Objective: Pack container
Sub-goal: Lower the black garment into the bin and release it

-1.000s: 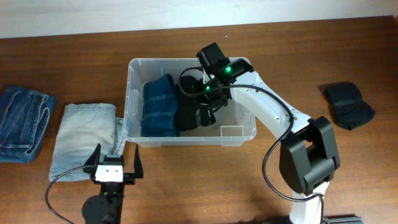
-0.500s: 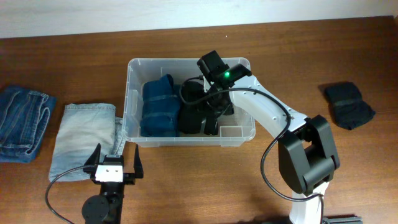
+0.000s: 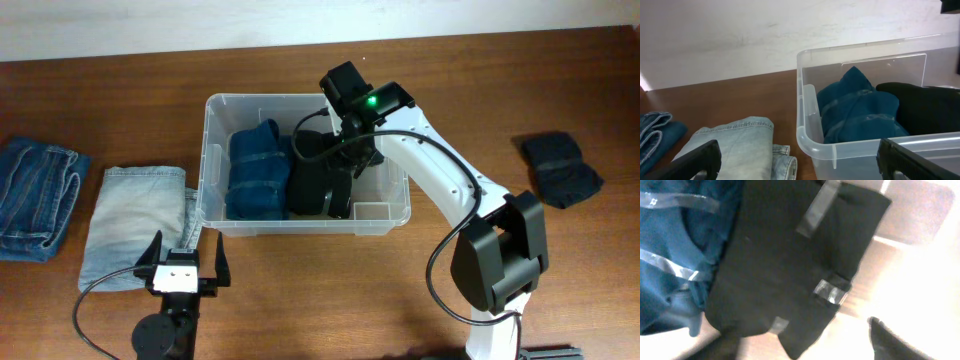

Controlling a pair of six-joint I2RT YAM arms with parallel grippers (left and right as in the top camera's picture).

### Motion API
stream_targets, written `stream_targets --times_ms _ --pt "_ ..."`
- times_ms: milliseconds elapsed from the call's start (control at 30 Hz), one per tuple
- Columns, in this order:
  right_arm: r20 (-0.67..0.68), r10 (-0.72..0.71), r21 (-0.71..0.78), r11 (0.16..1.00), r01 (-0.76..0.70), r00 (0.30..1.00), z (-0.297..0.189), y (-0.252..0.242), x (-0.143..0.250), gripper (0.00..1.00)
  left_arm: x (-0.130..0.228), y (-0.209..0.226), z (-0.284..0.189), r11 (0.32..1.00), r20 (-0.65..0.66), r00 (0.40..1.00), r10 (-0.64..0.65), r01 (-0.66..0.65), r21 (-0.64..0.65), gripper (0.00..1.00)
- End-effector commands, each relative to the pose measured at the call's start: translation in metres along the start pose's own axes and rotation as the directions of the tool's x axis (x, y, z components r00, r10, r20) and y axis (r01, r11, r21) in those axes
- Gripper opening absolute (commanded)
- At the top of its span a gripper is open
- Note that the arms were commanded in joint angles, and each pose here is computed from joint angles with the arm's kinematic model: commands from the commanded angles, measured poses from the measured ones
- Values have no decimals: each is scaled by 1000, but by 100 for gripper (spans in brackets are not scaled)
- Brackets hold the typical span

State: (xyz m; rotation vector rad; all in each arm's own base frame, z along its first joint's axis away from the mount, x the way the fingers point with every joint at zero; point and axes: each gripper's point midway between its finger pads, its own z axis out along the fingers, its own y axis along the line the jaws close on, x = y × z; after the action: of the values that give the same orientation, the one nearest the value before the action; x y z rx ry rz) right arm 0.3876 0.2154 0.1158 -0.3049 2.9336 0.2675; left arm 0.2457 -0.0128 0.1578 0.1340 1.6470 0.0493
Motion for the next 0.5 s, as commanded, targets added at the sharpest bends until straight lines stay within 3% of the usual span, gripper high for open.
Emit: stream_targets --times_ms 0,33,467 --pt "59 18 97 995 -24 998 -15 -17 -9 17 2 0 0 1000 2 1000 16 -16 3 99" --pt "68 41 126 991 -49 997 -16 -23 -10 4 2 0 0 1000 2 1000 16 -16 3 99" --pt "49 154 169 972 -160 987 15 -33 -4 4 2 0 0 1000 2 1000 16 -16 3 99"
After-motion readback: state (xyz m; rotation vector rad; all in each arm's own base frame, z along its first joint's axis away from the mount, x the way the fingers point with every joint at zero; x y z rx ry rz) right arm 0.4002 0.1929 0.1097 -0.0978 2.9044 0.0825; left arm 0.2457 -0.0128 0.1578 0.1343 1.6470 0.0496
